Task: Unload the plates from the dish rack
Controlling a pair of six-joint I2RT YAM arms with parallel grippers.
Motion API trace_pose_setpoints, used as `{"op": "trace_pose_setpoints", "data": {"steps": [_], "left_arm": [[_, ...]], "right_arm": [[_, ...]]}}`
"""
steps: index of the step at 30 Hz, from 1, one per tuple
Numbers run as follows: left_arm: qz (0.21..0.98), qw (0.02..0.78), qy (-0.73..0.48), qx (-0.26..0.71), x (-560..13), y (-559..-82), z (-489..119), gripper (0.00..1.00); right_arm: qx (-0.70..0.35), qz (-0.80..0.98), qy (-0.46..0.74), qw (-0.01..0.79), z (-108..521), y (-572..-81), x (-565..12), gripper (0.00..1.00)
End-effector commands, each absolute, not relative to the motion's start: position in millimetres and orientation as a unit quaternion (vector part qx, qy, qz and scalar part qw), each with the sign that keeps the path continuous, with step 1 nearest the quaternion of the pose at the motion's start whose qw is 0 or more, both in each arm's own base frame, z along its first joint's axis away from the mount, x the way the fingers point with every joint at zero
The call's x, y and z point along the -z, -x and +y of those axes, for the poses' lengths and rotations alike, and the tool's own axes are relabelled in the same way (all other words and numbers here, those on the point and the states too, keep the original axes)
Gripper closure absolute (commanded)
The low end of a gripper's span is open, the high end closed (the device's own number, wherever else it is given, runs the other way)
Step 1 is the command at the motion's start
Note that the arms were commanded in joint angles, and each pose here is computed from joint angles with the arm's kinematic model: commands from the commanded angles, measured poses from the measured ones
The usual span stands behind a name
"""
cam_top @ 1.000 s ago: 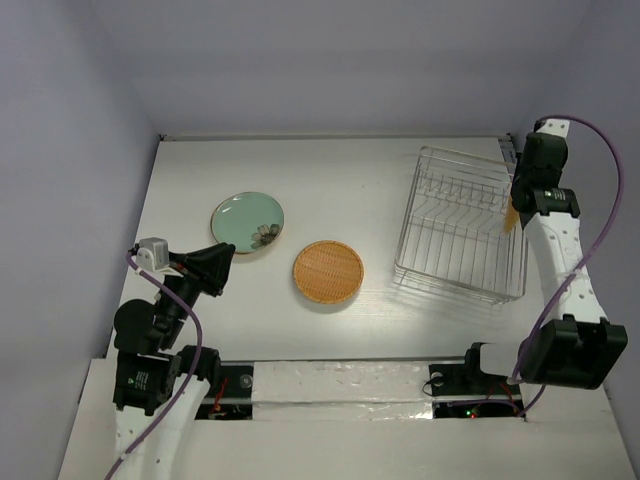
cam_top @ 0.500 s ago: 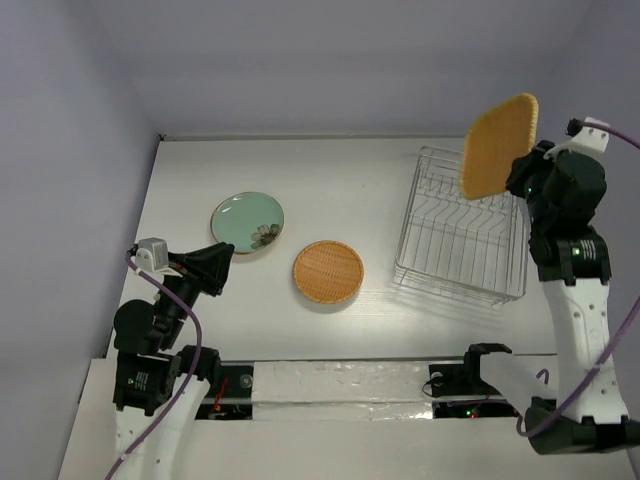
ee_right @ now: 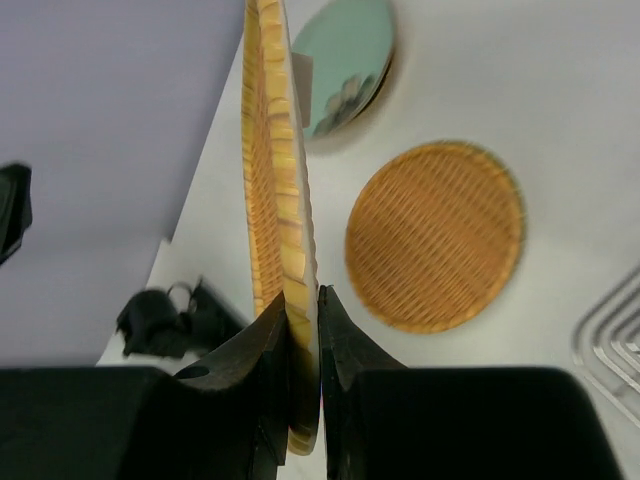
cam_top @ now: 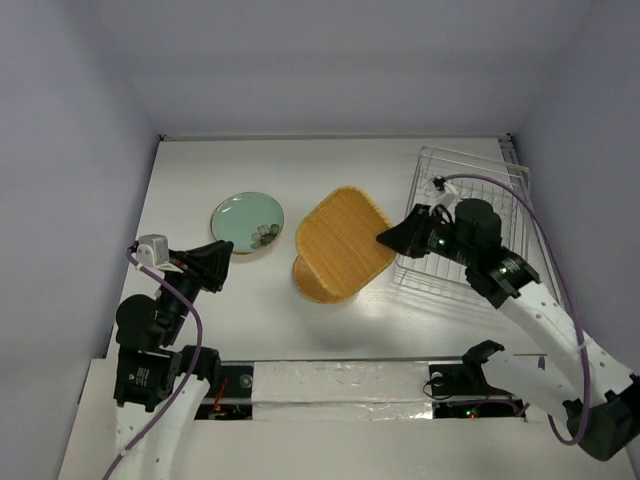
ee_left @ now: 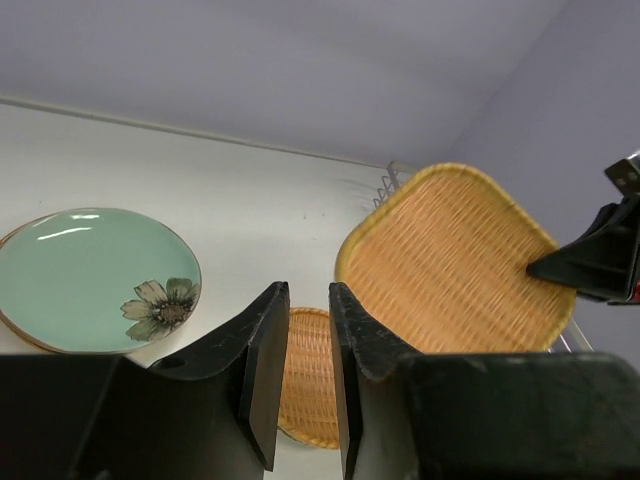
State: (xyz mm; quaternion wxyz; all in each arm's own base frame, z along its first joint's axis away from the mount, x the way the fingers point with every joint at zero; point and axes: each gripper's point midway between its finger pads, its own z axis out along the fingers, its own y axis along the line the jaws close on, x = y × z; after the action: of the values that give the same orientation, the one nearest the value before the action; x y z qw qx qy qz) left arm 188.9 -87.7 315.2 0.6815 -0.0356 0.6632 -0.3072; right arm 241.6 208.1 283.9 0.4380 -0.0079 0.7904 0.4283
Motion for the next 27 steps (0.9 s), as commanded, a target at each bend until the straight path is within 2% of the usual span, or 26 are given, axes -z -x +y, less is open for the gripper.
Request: {"op": "trace_pose_setpoints", "data": {"steps": [1,7,16,27], "left_arm": [[0.657,0.688,0.041,0.304,-322.2,-194.8,-85.9,0.8],[0.665,0.683,0.045,0.3,-317.7,-199.4,-85.0,0.8],[0.668,0.681,0.051,0.296,-316.1,-202.6,-83.1,0.79],[0.671,0.678,0.05,0.297,-314.1,-203.3,-84.0,0.79]], "right_arm": [[-0.52,0.729,0.078,0.439,248.3,-227.2,-326.0,1.0],[-0.513,0.766,0.13,0.365,278.3,-236.1,-269.8,1.0],[-0.485,0.796,0.129,0.337,293.5,-267.1,-221.6,1.0],[-0.436,0.835,0.079,0.327,278.5,-295.8,-164.3,1.0]]}}
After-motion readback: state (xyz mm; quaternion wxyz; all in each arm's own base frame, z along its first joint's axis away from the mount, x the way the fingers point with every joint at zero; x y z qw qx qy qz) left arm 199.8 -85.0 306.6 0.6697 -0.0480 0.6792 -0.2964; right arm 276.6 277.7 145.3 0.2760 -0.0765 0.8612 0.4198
